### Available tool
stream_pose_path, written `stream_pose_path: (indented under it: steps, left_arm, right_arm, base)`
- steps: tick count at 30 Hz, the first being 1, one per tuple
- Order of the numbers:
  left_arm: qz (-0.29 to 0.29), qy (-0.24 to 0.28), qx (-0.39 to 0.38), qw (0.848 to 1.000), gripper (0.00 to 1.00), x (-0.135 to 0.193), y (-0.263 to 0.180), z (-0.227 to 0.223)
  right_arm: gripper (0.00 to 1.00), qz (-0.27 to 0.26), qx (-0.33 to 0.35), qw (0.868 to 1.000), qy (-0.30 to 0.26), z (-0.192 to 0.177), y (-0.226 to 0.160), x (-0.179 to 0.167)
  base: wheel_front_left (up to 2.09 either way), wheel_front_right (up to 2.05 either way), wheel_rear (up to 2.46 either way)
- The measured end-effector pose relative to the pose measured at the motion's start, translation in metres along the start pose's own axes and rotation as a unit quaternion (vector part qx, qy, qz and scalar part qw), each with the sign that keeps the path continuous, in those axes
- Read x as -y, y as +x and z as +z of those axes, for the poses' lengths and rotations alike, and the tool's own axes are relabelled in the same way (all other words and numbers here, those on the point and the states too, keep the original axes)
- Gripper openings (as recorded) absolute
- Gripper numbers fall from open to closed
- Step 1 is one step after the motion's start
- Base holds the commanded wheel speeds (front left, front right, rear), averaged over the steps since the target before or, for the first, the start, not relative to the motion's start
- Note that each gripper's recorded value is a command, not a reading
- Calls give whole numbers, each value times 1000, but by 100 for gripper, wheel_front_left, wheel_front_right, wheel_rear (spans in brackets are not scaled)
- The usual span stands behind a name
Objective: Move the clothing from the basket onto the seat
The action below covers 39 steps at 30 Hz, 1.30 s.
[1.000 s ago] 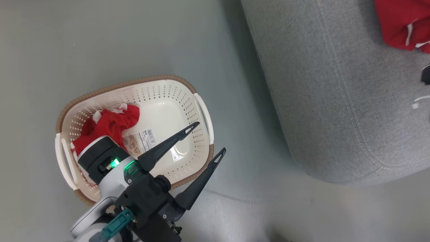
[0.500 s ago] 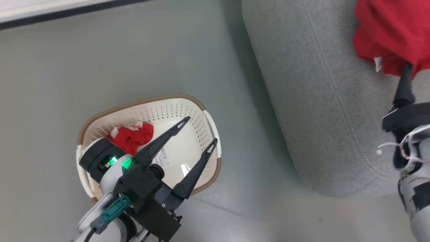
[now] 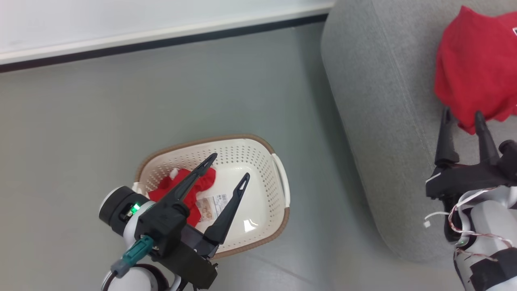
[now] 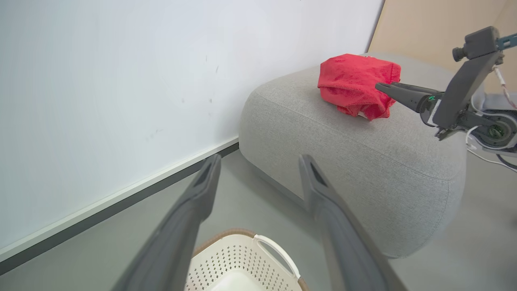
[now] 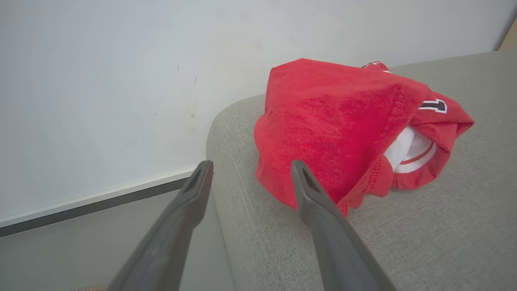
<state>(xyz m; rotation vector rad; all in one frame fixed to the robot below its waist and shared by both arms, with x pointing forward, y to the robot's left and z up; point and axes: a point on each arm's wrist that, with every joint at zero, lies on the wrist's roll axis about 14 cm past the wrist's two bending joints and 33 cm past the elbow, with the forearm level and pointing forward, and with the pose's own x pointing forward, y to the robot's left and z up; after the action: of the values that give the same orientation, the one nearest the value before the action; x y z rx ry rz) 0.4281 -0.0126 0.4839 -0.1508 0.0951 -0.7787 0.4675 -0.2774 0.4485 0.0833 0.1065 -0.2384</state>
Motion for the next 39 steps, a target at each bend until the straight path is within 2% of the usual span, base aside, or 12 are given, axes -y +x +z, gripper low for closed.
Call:
stream_pose_path:
  steps: [13, 21, 31, 39]
  left_arm:
    - [121, 2, 17, 992, 100, -39, -44, 16]
    - [181, -3, 34, 983, 100, -52, -74, 26]
    - [243, -8, 53, 968, 100, -57, -114, 32]
    - [268, -8, 65, 961, 100, -59, -131, 37]
  right_arm:
    - [100, 127, 56, 990, 10, 33, -22, -92]
    - [100, 181, 77, 981, -3, 45, -45, -128]
    - [100, 203, 87, 975, -2, 52, -77, -140]
    - [100, 195, 85, 977, -6, 50, -94, -131]
  base:
    - [0, 0, 0]
    - [0, 0, 0]
    - [0, 0, 0]
    - [0, 0, 0]
